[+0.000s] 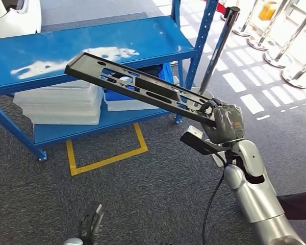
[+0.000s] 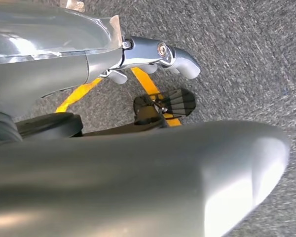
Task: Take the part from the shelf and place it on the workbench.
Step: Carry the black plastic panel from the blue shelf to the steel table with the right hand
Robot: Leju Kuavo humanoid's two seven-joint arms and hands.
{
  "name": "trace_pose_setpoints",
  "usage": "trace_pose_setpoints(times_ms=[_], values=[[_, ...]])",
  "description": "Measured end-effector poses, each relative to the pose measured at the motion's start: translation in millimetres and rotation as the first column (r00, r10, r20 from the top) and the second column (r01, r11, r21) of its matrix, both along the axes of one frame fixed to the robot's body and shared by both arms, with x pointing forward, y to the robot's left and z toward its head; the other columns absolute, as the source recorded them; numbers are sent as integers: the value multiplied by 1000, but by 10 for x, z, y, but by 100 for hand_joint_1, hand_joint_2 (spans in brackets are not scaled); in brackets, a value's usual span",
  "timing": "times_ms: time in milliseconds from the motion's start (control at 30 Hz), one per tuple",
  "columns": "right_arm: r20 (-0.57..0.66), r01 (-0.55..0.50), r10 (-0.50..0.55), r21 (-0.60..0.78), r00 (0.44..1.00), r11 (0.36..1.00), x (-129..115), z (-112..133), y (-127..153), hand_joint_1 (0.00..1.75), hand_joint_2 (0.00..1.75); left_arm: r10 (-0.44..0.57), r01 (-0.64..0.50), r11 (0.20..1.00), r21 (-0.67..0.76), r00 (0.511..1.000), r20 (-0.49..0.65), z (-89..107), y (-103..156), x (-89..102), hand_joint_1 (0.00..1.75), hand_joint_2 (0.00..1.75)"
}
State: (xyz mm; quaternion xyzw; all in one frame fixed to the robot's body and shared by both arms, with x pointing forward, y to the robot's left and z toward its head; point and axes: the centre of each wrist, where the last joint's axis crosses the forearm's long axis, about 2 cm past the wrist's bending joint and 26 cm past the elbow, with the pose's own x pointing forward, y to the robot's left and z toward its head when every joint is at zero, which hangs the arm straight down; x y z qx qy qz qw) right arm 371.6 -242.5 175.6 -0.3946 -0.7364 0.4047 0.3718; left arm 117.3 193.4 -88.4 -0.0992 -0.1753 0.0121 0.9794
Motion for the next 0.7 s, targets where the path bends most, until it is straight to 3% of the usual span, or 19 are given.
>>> trace_pose_setpoints(times_ms=[700], values=[[2, 8, -8, 21, 1000, 1000, 15, 31, -23, 175, 175, -17, 17, 1000, 2, 1000, -1, 0, 6, 5, 0, 0]])
